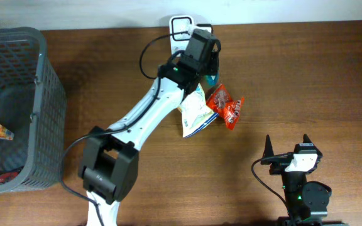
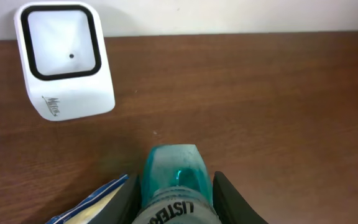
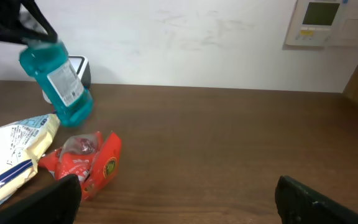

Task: Scan the item barcode
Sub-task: 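Carry the mouthwash bottle out and stand it behind the red bag, then reach the left gripper into the basket and grasp the small orange box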

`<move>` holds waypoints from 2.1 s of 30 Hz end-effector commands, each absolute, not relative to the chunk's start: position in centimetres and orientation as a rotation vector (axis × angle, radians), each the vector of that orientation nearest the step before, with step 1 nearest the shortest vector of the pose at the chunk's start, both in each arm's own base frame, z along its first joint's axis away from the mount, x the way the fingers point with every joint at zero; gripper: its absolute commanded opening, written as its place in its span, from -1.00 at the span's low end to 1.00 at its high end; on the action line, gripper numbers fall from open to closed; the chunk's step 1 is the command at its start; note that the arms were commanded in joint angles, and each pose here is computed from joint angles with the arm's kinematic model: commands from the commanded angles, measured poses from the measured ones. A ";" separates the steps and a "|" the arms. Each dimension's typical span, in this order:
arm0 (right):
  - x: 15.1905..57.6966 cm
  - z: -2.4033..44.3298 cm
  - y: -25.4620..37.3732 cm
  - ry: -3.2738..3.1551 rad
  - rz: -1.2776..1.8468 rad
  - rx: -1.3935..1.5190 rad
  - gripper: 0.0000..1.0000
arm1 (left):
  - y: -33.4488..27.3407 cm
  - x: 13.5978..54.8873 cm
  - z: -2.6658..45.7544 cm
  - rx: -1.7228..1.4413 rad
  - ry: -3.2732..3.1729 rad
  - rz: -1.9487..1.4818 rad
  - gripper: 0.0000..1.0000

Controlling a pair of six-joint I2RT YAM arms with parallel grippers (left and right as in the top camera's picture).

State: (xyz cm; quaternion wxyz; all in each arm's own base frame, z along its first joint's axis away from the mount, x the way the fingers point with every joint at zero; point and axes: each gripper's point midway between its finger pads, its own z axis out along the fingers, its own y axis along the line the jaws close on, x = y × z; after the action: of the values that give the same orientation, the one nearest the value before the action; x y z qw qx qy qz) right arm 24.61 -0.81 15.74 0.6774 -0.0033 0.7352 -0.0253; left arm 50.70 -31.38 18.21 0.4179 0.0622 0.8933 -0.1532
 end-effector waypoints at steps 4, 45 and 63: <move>24.6 15.4 -0.7 1.657 -0.059 -0.012 0.97 | -32.4 52.0 15.5 0.177 2.236 -0.325 -0.58; 24.6 15.4 -0.7 1.657 -0.059 -0.012 0.97 | 3.4 34.1 41.1 -0.497 2.078 -0.003 0.98; 24.6 15.4 -0.7 1.657 -0.059 -0.012 0.97 | 26.6 30.5 25.6 -1.547 2.141 0.274 0.98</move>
State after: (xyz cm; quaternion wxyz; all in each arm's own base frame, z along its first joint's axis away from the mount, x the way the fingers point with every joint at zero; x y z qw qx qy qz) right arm 24.61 -0.81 15.76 0.6775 -0.0032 0.7350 -0.0252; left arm 31.45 23.75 27.05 0.2551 -0.5080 0.8169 0.0977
